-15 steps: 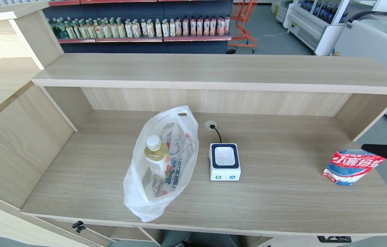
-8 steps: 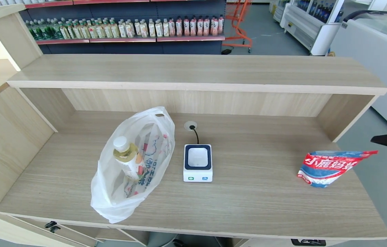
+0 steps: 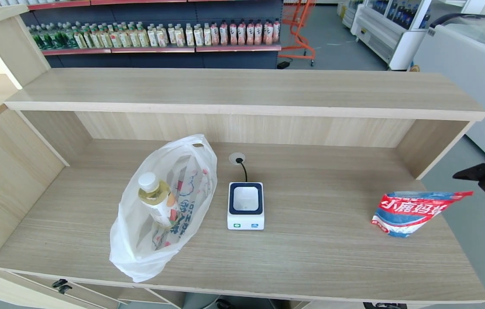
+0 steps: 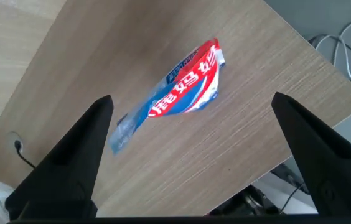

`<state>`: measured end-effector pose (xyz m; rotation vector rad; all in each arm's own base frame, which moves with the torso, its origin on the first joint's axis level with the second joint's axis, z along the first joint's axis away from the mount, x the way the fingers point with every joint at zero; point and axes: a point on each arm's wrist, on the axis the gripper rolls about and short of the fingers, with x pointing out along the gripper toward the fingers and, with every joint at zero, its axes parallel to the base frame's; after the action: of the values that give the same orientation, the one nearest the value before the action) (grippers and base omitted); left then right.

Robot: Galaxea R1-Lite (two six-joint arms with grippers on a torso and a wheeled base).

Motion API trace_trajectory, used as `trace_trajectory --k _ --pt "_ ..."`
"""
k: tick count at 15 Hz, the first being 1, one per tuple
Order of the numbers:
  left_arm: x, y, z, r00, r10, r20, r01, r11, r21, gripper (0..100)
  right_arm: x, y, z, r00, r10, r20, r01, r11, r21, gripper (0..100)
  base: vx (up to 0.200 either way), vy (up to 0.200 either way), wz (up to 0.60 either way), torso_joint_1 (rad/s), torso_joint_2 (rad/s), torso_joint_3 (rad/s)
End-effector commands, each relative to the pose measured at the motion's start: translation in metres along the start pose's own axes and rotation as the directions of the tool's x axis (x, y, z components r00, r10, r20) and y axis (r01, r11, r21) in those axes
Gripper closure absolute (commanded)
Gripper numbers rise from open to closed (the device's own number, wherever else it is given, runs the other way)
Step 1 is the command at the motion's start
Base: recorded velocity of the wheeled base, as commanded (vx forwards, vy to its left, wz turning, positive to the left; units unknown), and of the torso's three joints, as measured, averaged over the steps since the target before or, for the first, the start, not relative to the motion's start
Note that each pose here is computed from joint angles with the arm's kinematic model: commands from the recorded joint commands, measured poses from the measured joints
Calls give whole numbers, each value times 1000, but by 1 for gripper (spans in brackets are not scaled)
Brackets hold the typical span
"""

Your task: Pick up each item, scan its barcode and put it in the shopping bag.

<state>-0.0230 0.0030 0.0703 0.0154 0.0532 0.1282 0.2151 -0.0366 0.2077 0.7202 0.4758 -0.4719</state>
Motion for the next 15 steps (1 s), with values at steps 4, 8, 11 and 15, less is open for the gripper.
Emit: trace_trajectory --k 4,8,11,15 --pt "0 0 0 1000 0 0 0 1000 0 0 70 -4 -17 985 -117 -125 118 993 -6 0 0 0 0 0 0 0" --pt "0 0 0 1000 0 0 0 1000 0 0 112 0 -35 982 -114 -151 105 992 -67 0 0 0 0 0 0 0" --pt "0 0 0 1000 0 0 0 1000 0 0 124 4 -42 983 -101 -152 85 991 -106 100 0 0 0 0 0 0" --pt "0 0 0 1000 0 0 0 1000 0 0 126 2 -46 981 -148 -127 113 962 -247 100 0 0 0 0 0 0"
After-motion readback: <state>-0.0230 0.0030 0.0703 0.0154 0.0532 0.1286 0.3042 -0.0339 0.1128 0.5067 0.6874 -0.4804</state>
